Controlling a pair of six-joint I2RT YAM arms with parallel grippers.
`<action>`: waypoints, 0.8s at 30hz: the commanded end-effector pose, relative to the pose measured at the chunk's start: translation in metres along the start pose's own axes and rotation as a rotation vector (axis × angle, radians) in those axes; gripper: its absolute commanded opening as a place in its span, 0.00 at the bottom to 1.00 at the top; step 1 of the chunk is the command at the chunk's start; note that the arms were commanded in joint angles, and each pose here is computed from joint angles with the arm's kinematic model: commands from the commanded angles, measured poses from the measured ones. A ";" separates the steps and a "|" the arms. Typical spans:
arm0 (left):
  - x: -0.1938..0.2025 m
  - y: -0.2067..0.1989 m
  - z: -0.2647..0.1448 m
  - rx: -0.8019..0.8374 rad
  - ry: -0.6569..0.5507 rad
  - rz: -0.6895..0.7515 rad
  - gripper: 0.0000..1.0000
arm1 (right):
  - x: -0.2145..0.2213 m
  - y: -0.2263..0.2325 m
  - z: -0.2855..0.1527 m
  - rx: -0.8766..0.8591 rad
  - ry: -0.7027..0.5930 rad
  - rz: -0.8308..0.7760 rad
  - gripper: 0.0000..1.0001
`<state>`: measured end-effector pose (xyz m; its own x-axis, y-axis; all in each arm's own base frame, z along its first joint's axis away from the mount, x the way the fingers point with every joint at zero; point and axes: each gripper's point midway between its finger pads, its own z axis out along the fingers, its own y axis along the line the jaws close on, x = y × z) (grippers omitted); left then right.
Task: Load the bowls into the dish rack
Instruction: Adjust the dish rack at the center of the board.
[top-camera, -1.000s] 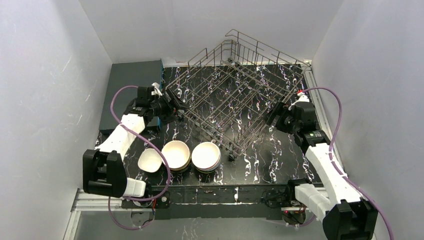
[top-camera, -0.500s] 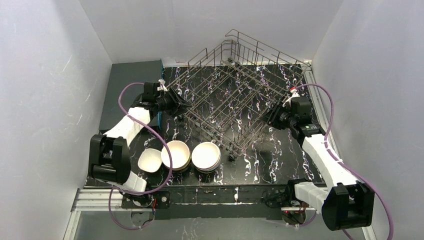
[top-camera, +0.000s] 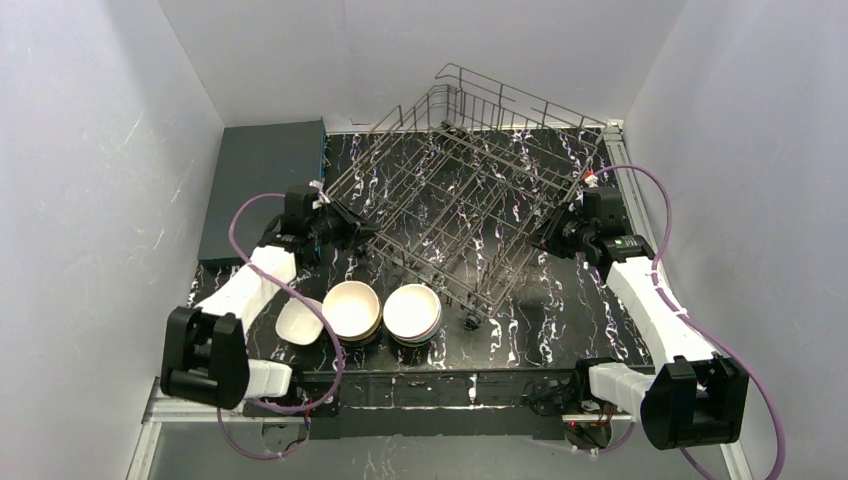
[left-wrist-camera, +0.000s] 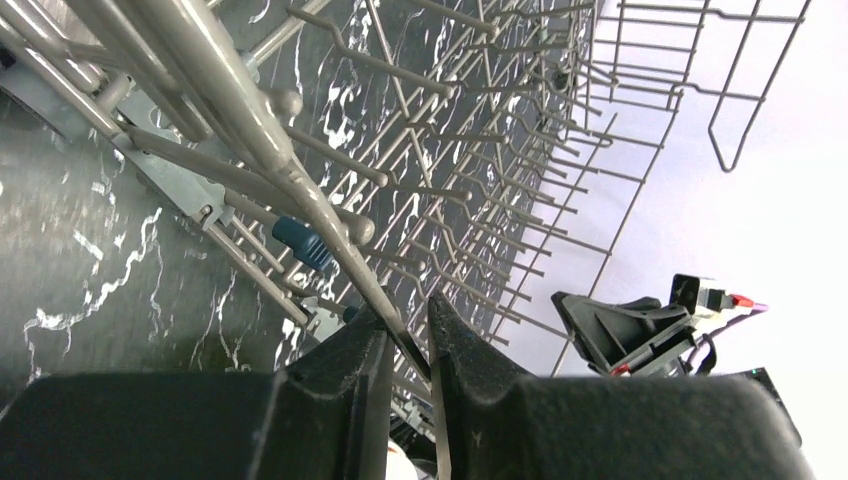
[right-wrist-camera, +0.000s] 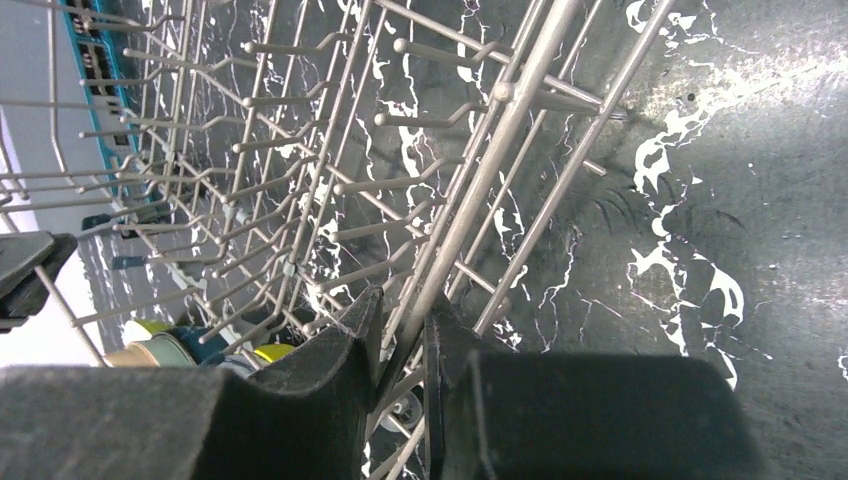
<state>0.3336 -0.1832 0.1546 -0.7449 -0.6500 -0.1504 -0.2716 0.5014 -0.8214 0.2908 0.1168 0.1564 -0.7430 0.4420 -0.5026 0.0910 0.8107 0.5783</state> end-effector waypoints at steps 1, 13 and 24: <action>0.033 0.004 -0.023 0.012 0.033 0.017 0.01 | -0.039 0.028 -0.010 -0.086 -0.119 -0.250 0.01; 0.053 0.026 -0.043 -0.018 -0.043 0.039 0.03 | -0.071 0.046 0.014 -0.099 -0.123 -0.214 0.01; 0.026 0.072 -0.092 -0.417 -0.153 0.260 0.84 | -0.071 0.035 0.013 -0.026 -0.087 -0.210 0.74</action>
<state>0.2577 -0.1505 0.1486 -0.7047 -0.6360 -0.3146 -0.3045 0.6716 -0.6755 0.3414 0.1253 0.1679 -0.7652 0.3127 -0.5627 -0.0170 0.8640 0.5032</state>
